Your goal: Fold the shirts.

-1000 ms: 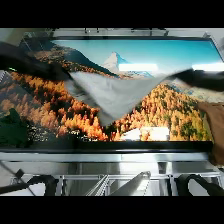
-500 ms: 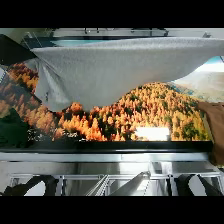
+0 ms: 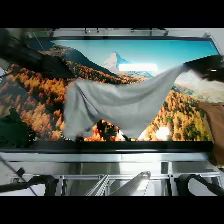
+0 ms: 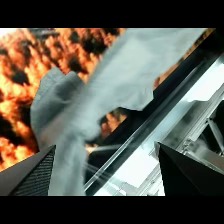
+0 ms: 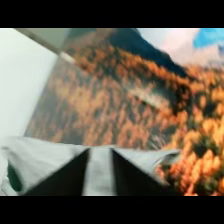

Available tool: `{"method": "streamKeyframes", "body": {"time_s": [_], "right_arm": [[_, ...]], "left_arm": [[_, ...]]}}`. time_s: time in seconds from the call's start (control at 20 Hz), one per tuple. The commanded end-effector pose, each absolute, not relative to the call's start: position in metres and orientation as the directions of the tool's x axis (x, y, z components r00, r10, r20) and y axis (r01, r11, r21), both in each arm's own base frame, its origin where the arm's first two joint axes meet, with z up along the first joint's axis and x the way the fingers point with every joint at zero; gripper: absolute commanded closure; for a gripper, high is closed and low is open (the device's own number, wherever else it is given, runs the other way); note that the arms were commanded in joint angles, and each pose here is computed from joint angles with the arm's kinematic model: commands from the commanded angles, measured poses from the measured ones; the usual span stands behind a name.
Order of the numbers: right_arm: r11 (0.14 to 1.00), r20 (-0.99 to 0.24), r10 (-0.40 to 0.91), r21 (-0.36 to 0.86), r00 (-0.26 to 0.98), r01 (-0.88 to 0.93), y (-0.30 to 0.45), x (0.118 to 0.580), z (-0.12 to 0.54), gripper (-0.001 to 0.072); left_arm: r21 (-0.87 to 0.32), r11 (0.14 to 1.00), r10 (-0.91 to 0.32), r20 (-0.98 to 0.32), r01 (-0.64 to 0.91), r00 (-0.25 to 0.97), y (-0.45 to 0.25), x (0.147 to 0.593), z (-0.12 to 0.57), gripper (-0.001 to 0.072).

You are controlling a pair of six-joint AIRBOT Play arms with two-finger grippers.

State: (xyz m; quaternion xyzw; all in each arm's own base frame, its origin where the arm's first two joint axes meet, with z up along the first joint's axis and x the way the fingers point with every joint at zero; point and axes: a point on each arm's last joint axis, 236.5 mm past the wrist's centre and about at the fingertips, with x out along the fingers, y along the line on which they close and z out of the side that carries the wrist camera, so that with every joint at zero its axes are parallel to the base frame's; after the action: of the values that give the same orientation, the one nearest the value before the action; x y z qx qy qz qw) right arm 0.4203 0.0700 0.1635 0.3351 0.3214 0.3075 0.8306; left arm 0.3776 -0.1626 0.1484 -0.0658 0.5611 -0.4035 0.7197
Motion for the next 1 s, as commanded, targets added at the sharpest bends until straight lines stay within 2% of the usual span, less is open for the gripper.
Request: {"method": "streamKeyframes", "body": {"time_s": [0.0, 0.2, 0.4, 0.6, 0.7, 0.85, 0.95], "right_arm": [[0.603, -0.457, 0.725, 0.783, 0.515, -0.153, 0.08, 0.447, 0.068, 0.035], [0.561, -0.488, 0.786, 0.821, 0.38, -0.106, 0.076, 0.422, 0.035, 0.035], [0.592, -0.586, 0.794, 0.806, 0.163, 0.017, 0.082, 0.356, -0.008, 0.0352], [0.559, -0.58, 0.809, 0.81, 0.096, 0.177, 0.102, 0.289, -0.052, 0.0353], [0.565, -0.596, 0.797, 0.792, 0.095, 0.232, 0.107, 0.265, -0.07, 0.0353], [0.572, -0.608, 0.789, 0.778, 0.087, 0.259, 0.114, 0.238, -0.086, 0.0353], [0.563, -0.603, 0.795, 0.774, 0.067, 0.289, 0.119, 0.224, -0.093, 0.0353]], "left_arm": [[-0.591, 0.71, -0.605, -0.79, 0.381, -0.098, -0.152, 0.393, 0.075, -0.001], [-0.61, 0.769, -0.589, -0.793, 0.191, -0.155, -0.103, 0.391, 0.033, -0.001], [-0.654, 0.757, -0.631, -0.731, 0.003, -0.26, -0.084, 0.324, -0.014, -0.001], [-0.651, 0.746, -0.661, -0.698, -0.141, -0.275, -0.084, 0.256, -0.063, -0.001], [-0.652, 0.736, -0.676, -0.695, -0.181, -0.247, -0.09, 0.245, -0.076, -0.0009], [-0.723, 0.669, -0.743, -0.658, -0.175, -0.122, -0.11, 0.259, -0.082, -0.0008], [-0.71, 0.682, -0.727, -0.684, -0.174, -0.059, -0.107, 0.27, -0.093, -0.0007]]}}
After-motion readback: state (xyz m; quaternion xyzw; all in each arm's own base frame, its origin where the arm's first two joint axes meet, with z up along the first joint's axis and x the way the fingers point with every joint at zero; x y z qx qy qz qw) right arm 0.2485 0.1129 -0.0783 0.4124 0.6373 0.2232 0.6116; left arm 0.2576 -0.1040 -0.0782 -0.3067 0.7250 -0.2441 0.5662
